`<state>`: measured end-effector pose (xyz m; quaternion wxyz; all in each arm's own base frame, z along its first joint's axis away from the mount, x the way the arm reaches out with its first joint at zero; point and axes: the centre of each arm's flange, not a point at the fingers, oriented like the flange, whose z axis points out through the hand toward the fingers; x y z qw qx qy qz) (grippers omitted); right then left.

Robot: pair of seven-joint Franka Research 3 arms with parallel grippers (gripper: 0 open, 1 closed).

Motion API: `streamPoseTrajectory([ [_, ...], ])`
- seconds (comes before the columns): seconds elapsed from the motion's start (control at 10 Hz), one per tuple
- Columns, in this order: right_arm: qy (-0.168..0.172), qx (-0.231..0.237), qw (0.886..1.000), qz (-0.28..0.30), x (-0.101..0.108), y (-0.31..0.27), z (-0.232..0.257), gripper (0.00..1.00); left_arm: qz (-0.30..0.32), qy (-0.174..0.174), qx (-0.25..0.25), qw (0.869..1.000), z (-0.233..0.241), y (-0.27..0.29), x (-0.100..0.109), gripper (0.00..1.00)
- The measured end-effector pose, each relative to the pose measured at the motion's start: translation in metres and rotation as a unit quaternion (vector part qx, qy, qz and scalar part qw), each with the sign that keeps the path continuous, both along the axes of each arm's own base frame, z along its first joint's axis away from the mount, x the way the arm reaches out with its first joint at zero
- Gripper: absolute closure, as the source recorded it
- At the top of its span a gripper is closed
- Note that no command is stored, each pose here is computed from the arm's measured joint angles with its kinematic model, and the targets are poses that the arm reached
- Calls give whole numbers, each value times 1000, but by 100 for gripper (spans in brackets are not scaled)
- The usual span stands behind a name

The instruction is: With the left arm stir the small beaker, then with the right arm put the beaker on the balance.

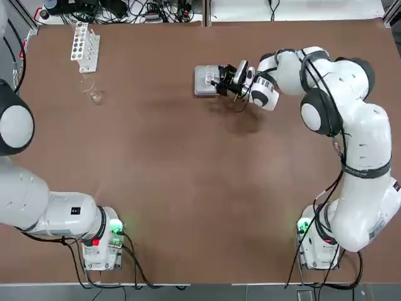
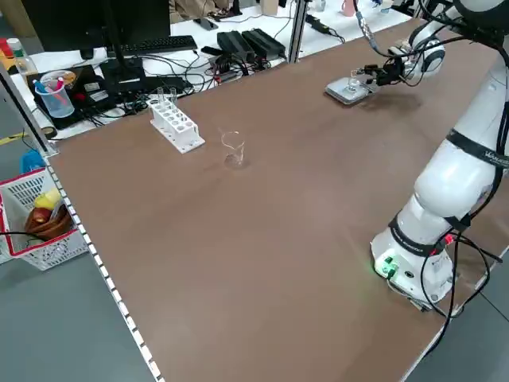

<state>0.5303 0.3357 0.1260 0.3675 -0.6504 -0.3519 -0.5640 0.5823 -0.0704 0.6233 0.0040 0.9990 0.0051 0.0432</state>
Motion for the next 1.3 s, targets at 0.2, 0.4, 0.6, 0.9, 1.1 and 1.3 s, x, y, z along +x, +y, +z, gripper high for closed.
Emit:
streamPoseTrajectory([
  [0.2,-1,-1,1000,-7,-1,-8,24,0,0,0,0,1000,0,0,0,0],
  [0.4,10,-36,999,-19,-1,-15,46,0,1,-1,5,1000,0,2,0,0],
  [0.6,22,-83,996,-22,1,-25,75,0,1,-1,7,1000,0,3,0,0],
  [0.9,46,-122,991,-29,4,-37,111,0,-4,-2,7,1000,1,-3,0,0],
  [1.1,68,-134,988,-43,5,-45,127,0,-3,-3,7,1000,2,-3,0,0],
  [1.3,84,-148,984,-63,7,-54,147,0,-5,-3,7,1000,2,-5,0,0],
])
